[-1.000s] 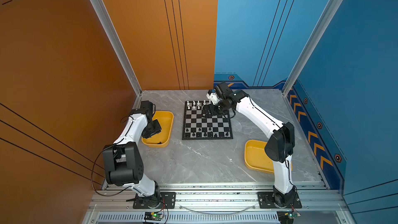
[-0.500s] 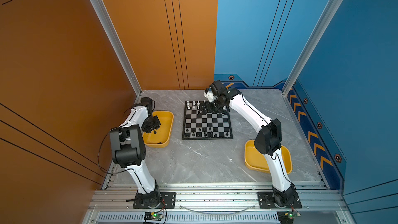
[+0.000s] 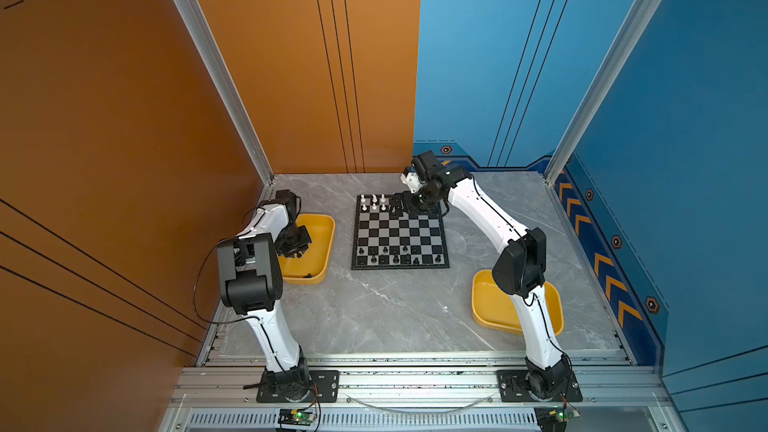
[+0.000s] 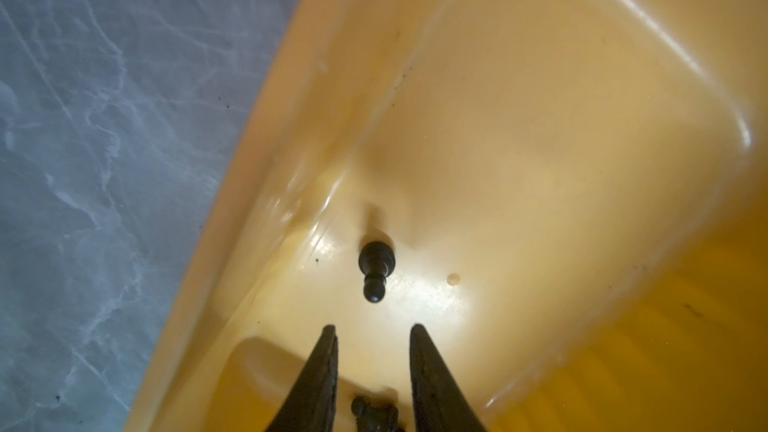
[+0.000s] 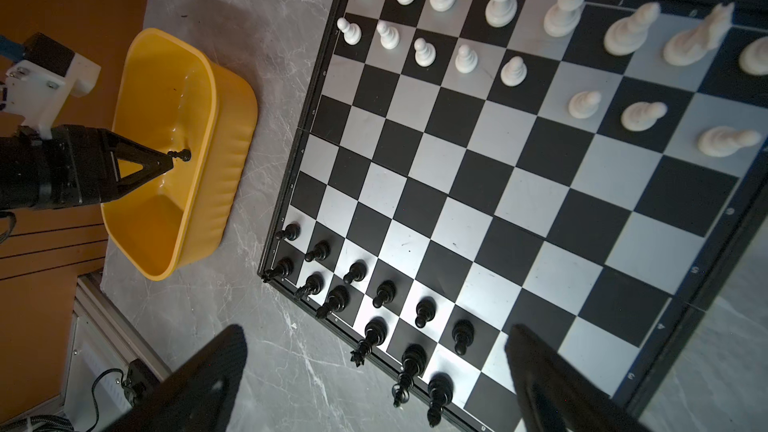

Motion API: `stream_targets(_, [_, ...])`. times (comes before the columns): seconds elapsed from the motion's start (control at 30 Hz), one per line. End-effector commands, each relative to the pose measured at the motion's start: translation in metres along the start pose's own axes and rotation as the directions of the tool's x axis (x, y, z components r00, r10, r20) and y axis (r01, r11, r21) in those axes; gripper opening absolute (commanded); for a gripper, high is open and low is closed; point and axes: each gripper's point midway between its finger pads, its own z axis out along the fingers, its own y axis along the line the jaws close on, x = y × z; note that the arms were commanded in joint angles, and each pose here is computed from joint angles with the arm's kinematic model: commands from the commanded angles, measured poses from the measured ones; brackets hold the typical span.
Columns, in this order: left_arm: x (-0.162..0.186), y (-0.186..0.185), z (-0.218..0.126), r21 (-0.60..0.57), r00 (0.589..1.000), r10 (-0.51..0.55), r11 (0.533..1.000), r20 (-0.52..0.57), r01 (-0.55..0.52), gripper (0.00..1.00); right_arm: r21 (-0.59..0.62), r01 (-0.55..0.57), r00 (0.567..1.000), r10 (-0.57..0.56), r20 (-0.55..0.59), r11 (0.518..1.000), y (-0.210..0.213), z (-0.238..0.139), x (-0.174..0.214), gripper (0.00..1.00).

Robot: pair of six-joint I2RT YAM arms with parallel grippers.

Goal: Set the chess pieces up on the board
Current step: 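Lower the left gripper and close it on a black pawn in the tray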

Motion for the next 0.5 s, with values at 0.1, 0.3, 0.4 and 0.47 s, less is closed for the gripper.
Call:
stream_targets(0.1, [-0.007, 0.006, 0.008, -0.04, 1.0, 0.019, 0.999, -0.009, -0.02, 0.3, 0.008, -0.021, 0.999, 0.021, -0.034, 1.0, -0.007, -0.001, 0.005, 1.0])
stream_targets(0.3, [-0.009, 0.007, 0.013, -0.048, 1.0, 0.025, 0.998, -0.015, -0.026, 0.3, 0.014, -0.025, 0.999, 0.026, -0.04, 1.0, -0.01, -0.003, 0.006, 1.0])
stream_targets(0.4, [-0.013, 0.005, 0.013, -0.047, 1.0, 0.025, 0.999, -0.012, -0.026, 0.3, 0.016, -0.028, 0.999, 0.028, -0.043, 0.999, -0.011, -0.003, 0.007, 1.0])
stream_targets(0.47, [-0.016, 0.004, 0.013, -0.046, 1.0, 0.029, 0.999, -0.008, -0.029, 0.29, 0.018, -0.028, 0.999, 0.029, -0.042, 0.999, -0.012, -0.004, 0.007, 1.0])
